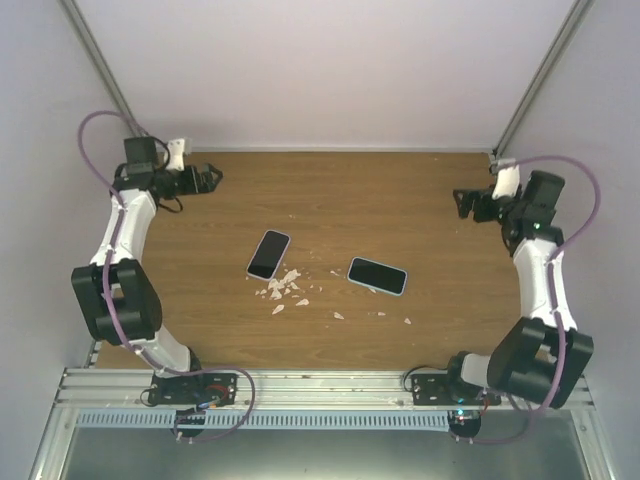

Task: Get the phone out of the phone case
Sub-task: Pick up the phone at the center of the board.

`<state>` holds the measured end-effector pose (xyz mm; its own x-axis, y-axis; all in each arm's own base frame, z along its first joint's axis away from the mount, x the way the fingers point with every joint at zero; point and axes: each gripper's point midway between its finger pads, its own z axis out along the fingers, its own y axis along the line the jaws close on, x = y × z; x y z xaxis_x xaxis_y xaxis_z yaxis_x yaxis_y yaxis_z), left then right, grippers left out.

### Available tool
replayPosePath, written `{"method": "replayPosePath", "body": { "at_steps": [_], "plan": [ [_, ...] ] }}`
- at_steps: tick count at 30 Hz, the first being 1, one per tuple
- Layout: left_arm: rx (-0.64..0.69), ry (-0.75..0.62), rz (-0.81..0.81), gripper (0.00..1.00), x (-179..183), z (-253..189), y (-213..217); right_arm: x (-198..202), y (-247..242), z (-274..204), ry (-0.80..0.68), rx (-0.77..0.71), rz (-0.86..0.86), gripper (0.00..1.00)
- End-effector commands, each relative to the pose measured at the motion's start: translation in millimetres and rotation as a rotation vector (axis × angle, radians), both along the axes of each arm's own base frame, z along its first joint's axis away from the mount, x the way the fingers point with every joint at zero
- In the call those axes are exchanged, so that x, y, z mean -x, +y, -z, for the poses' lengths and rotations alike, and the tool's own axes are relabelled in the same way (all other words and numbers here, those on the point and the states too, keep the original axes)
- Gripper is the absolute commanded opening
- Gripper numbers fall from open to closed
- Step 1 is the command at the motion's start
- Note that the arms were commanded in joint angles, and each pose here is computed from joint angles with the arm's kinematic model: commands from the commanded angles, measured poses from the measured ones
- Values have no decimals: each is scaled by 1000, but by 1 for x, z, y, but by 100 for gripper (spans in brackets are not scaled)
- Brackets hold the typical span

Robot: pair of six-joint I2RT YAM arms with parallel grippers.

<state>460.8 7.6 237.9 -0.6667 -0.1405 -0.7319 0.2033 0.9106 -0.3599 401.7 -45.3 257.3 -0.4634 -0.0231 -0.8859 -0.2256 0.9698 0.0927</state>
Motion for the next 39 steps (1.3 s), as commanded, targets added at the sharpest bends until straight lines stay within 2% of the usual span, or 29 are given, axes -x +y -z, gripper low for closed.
{"method": "replayPosePath", "body": {
  "at_steps": [1,8,16,23,32,39],
  "plan": [
    [-78,-49,0,99,14,-4,-18,18,13,12,-19,10,-6,99],
    [-128,-25,139,99,47,14,-54,44,25,38,-9,10,-15,100],
    [-224,-18,331,99,80,31,-87,55,29,44,-34,15,-19,100],
    [-425,-18,503,99,112,62,-126,58,30,43,-55,23,-23,100],
    [-746,-48,619,99,142,105,-159,59,31,44,-61,21,-41,100],
    [-836,-70,652,99,144,124,-175,60,32,46,-60,21,-48,100]
  ]
}}
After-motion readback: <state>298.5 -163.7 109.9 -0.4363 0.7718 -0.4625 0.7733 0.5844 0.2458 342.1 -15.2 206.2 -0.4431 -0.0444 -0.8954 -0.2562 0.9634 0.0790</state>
